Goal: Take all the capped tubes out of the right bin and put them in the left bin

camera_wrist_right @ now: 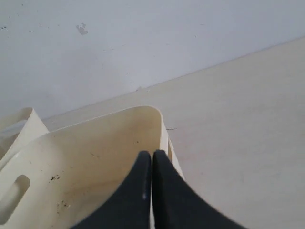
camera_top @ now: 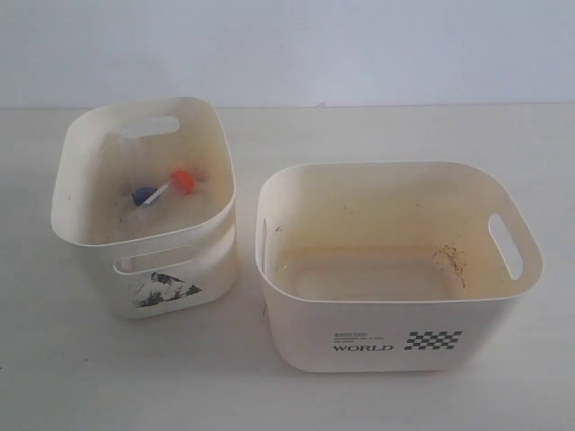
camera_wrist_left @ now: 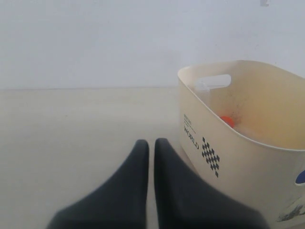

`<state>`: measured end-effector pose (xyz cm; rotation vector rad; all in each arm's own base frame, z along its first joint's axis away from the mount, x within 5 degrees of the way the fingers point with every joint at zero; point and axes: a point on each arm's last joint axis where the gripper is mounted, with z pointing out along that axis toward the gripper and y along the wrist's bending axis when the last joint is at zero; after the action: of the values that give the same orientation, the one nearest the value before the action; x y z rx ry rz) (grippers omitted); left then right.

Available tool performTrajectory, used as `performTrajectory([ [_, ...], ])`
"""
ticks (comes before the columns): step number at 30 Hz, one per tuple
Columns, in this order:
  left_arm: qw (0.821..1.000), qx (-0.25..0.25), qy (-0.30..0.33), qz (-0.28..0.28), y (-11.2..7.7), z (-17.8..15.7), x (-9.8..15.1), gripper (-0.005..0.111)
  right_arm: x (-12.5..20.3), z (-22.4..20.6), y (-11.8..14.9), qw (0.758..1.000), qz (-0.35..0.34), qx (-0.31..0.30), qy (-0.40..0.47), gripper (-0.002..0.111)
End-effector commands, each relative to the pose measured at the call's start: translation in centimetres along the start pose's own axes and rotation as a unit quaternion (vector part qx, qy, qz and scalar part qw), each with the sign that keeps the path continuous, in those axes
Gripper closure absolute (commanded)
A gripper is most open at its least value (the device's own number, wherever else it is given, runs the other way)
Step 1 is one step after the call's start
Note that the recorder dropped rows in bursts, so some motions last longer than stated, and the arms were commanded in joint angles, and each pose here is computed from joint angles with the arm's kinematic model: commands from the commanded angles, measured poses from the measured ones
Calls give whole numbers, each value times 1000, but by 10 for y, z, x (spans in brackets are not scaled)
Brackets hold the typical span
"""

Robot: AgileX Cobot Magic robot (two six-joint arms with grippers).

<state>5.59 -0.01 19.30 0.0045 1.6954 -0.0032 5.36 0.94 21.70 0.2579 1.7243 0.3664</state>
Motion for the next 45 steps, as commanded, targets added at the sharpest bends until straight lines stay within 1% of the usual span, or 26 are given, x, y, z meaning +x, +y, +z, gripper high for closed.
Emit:
performTrajectory([
  [1, 1000, 0, -1, -7, 0, 0, -1, 102, 12, 3, -6, 1000, -13, 11, 10, 108],
  [4, 1000, 0, -1, -7, 0, 0, -1, 102, 25, 5, -13, 1000, -21, 17, 14, 108],
  [6, 1000, 0, -1, -7, 0, 0, -1, 102, 27, 5, -14, 999, -30, 20, 16, 108],
  [11, 1000, 0, -3, -7, 0, 0, -1, 102, 29, 5, -19, 993, -107, 46, 35, 108],
  [15, 1000, 0, -3, -7, 0, 0, -1, 102, 29, 4, -22, 986, -147, 60, 41, 108],
  [45, 1000, 0, -2, -7, 0, 0, -1, 102, 28, 5, -22, 988, -141, 60, 35, 108],
])
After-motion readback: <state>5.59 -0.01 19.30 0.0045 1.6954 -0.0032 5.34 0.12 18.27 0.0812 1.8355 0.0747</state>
